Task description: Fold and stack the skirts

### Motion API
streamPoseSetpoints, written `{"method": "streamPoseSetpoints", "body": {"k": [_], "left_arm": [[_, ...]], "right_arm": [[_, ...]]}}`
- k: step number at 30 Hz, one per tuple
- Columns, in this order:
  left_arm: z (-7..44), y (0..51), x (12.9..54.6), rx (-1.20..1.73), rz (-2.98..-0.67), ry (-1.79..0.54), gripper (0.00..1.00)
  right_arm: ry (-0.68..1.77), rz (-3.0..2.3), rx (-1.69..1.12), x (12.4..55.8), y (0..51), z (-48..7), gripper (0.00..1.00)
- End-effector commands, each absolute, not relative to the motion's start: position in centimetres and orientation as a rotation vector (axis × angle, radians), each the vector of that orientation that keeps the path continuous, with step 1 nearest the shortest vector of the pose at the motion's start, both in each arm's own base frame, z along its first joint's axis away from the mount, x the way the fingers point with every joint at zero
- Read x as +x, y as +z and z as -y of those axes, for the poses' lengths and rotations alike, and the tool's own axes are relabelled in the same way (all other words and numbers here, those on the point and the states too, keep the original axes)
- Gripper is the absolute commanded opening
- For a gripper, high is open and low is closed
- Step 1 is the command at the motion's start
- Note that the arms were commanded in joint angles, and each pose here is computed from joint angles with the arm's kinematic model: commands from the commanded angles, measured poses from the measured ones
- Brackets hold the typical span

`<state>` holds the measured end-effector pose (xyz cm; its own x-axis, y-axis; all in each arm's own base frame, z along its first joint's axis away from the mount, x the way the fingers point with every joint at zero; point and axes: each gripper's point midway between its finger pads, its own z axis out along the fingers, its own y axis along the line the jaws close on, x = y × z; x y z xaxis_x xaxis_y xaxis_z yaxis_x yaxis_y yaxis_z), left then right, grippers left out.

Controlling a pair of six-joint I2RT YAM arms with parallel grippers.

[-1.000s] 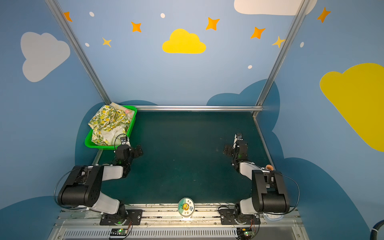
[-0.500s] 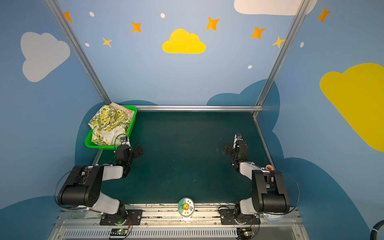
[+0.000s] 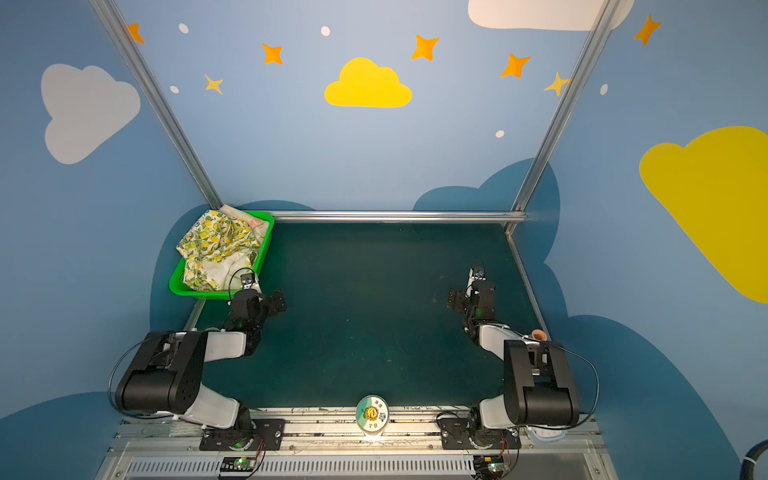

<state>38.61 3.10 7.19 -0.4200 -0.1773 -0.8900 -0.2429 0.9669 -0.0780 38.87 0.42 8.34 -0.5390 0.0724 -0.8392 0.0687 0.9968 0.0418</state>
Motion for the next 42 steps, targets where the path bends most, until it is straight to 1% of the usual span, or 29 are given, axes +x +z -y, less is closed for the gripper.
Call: {"method": "streamPoseSetpoints", "body": {"k": [1, 2, 3, 4, 7, 11, 13, 16, 21, 26, 31, 36, 42], "left_arm": [[-2.6, 8.9, 39.2, -0.259, -1.994, 0.048, 0.95], [-2.8, 9.5, 39.2, -0.268, -1.998, 0.063, 0.91], [-3.1, 10.2, 39.2, -0.29, -2.009, 0.081, 0.89], [-3.0, 11.0, 39.1, -0.292, -2.022, 0.078, 0.88], [-2.6, 13.5, 38.7, -0.325, -2.028, 0.028, 0.86], [-2.3, 17.4, 38.2, -0.433, -1.999, -0.07, 0.89], [-3.3, 19.1, 38.1, -0.534, -1.99, -0.058, 0.92], [-5.3, 20.7, 38.7, -0.647, -2.033, -0.028, 0.91], [-9.5, 20.8, 40.7, -0.903, -2.076, -0.135, 0.89], [-12.8, 19.9, 42.8, -1.023, -2.1, -0.175, 0.88], [-16.1, 18.8, 43.4, -1.11, -2.156, -0.079, 0.86], [-19.9, 19.0, 42.9, -1.205, -2.076, -0.061, 0.86], [-21.9, 17.7, 43.0, -1.224, -2.124, 0.014, 0.85]], "right_arm": [[0.012, -2.131, 0.043, 39.5, 9.7, -1.0, 0.81], [0.008, -2.155, 0.037, 39.5, 10.3, -1.1, 0.79], [-0.01, -2.177, 0.047, 39.7, 11.1, -1.0, 0.73], [-0.033, -2.19, 0.064, 39.9, 12.1, -0.9, 0.7], [-0.033, -2.205, 0.153, 39.7, 14.3, -0.9, 0.69], [0.083, -2.215, 0.093, 39.7, 16.2, -3.5, 0.69], [0.149, -2.219, 0.07, 39.8, 17.1, -4.9, 0.69], [0.227, -2.223, 0.022, 40.0, 18.1, -6.9, 0.68], [0.334, -2.232, 0.043, 40.5, 19.0, -8.8, 0.67], [0.41, -2.217, 0.029, 41.3, 19.2, -10.0, 0.67], [0.422, -2.238, 0.022, 42.0, 19.1, -10.4, 0.67], [0.412, -2.244, 0.018, 42.6, 19.1, -10.5, 0.67], [0.44, -2.222, 0.021, 43.4, 19.3, -10.9, 0.67]]}}
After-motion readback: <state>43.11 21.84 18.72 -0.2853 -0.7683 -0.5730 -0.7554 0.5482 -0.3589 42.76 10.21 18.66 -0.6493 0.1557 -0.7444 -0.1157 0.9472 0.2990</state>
